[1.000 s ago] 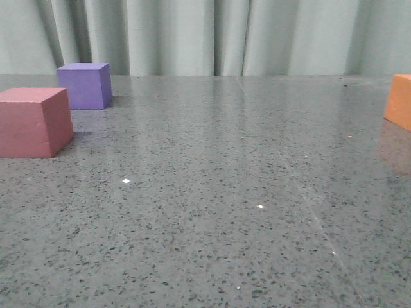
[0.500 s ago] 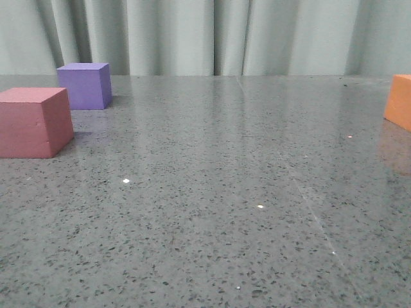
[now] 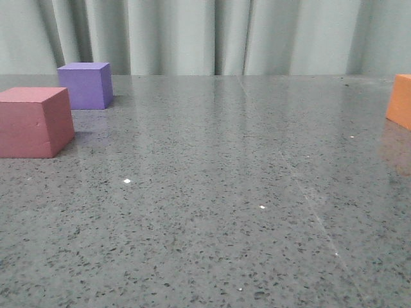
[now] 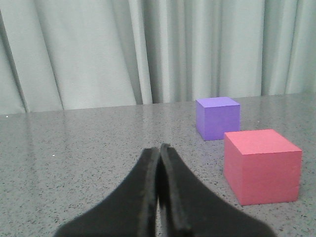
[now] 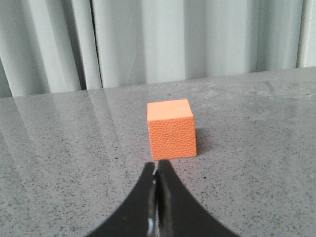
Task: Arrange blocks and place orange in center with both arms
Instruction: 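Move the right gripper toward the orange cube, then lower the open right gripper around the orange cube and close it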
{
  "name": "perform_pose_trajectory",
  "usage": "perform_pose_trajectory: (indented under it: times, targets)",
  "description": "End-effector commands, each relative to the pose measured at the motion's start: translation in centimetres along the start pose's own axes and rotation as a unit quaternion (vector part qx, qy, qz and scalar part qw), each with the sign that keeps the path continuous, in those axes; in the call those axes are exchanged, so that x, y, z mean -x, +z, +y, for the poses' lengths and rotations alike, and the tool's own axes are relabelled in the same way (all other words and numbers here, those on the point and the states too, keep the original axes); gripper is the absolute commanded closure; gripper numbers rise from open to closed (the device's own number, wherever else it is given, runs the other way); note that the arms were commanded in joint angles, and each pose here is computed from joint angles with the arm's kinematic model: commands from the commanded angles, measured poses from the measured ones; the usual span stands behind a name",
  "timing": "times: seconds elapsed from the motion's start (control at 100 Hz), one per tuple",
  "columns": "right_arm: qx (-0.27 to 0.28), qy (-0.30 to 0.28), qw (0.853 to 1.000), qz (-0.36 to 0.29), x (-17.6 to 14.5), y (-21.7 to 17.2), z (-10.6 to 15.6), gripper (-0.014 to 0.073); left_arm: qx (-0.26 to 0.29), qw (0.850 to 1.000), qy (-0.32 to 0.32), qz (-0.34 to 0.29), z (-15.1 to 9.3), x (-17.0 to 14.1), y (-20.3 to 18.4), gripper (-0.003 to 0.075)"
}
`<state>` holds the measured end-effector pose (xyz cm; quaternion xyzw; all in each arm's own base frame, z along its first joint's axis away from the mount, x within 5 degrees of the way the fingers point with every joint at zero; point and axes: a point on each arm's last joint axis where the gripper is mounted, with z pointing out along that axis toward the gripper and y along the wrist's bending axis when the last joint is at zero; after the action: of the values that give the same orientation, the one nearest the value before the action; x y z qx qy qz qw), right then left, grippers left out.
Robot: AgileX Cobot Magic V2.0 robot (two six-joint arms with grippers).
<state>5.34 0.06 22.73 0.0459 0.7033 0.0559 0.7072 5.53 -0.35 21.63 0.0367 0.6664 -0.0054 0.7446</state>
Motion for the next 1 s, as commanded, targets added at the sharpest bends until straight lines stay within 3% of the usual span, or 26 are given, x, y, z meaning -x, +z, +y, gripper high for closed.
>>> perform_pose_trajectory:
  times: [0.0, 0.19, 0.38, 0.54, 0.74, 0.81, 0.88, 0.99]
  targets:
    - [-0.002, -0.004, 1.000, -0.004, 3.4, 0.0, 0.5, 0.0662, -0.004, 1.000, -0.006, -0.024, -0.1, -1.0, -0.2, 0.0739]
    - [-0.016, -0.005, 0.997, 0.075, 8.5, 2.3, 1.2, 0.0662, -0.004, 1.000, -0.006, -0.024, -0.1, -1.0, -0.2, 0.0739]
    - [-0.024, -0.005, 0.991, 0.129, 12.2, 7.0, 1.7, 0.0662, -0.004, 1.000, -0.006, -0.024, -0.1, -1.0, -0.2, 0.0739]
    - [-0.029, -0.005, 0.986, 0.164, 13.0, 10.8, 1.8, 0.0662, -0.004, 1.000, -0.006, -0.024, -0.1, -1.0, -0.2, 0.0739]
    - [-0.035, -0.009, 0.977, 0.209, 11.7, 13.6, 1.6, 0.0651, -0.004, 1.000, -0.006, -0.024, -0.1, -1.0, -0.2, 0.0739]
    - [-0.034, -0.015, 0.976, 0.213, 11.5, 13.9, 1.6, 0.0590, -0.004, 1.000, -0.006, -0.024, -0.1, -1.0, -0.2, 0.0739]
    - [-0.033, -0.015, 0.978, 0.208, 11.5, 14.0, 1.6, 0.0461, -0.004, 1.000, -0.006, -0.024, -0.1, -1.0, -0.2, 0.0739]
    - [-0.032, -0.015, 0.979, 0.201, 11.7, 14.1, 1.6, 0.0111, -0.004, 1.000, -0.006, -0.024, -0.1, -1.0, -0.2, 0.0739]
